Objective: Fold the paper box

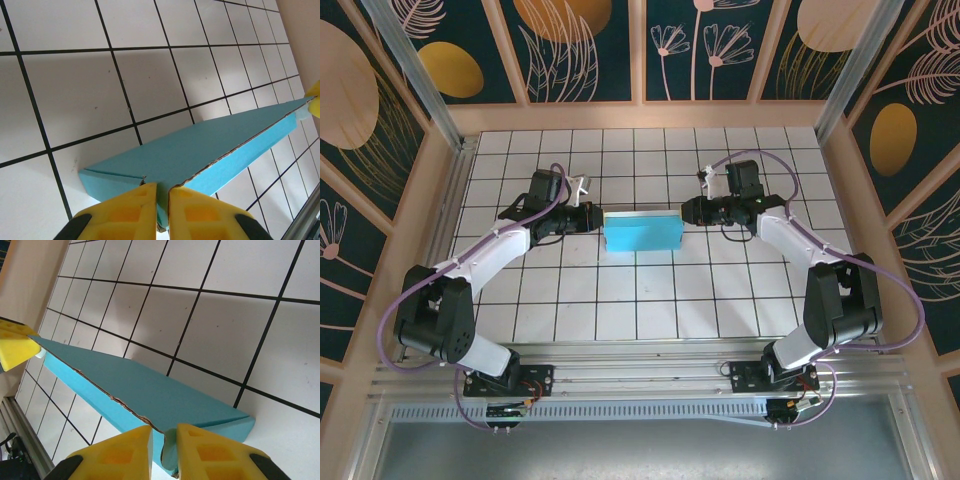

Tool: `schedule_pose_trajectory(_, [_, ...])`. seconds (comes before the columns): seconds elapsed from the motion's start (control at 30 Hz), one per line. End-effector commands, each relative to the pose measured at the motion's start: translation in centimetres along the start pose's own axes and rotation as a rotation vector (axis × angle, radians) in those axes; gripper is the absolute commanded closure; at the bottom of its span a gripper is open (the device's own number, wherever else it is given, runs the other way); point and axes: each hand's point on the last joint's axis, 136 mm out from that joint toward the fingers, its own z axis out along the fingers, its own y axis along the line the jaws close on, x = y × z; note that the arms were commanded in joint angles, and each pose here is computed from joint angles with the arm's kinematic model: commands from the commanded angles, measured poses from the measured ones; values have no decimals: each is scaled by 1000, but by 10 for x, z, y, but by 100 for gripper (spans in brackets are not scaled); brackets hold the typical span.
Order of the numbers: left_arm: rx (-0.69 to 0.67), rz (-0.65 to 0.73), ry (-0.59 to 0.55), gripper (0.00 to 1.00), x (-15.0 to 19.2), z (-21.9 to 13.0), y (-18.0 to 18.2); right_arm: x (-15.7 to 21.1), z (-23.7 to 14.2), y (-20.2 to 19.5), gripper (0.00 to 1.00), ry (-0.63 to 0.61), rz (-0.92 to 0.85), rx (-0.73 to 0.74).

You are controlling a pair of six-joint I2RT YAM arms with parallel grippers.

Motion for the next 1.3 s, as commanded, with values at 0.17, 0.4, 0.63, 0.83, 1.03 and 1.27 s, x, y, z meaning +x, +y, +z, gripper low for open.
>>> schedule_pose_trajectory(0.17, [33, -38, 21, 91, 15, -1, 0, 12, 3, -1, 81, 9, 13, 14])
schedule_pose_trajectory(0.4, [5, -47, 33, 91, 21, 1, 8, 16, 4, -5, 82, 14, 9, 34])
schedule_pose_trajectory(0.63, [-5, -58, 46, 92, 29, 5, 14, 12, 1, -3, 86, -12, -20, 52])
schedule_pose_trajectory(0.83, [-13, -65, 56, 92, 36, 6, 18, 19, 4, -8, 94, -23, -39, 100])
schedule_pose_trajectory(1.03, [-3, -89, 68, 91, 48, 10, 22, 27, 5, -8, 94, -71, -54, 157])
schedule_pose_trajectory(1.27, [28, -66, -2, 73, 31, -3, 6, 14, -5, 7, 81, -137, -56, 150])
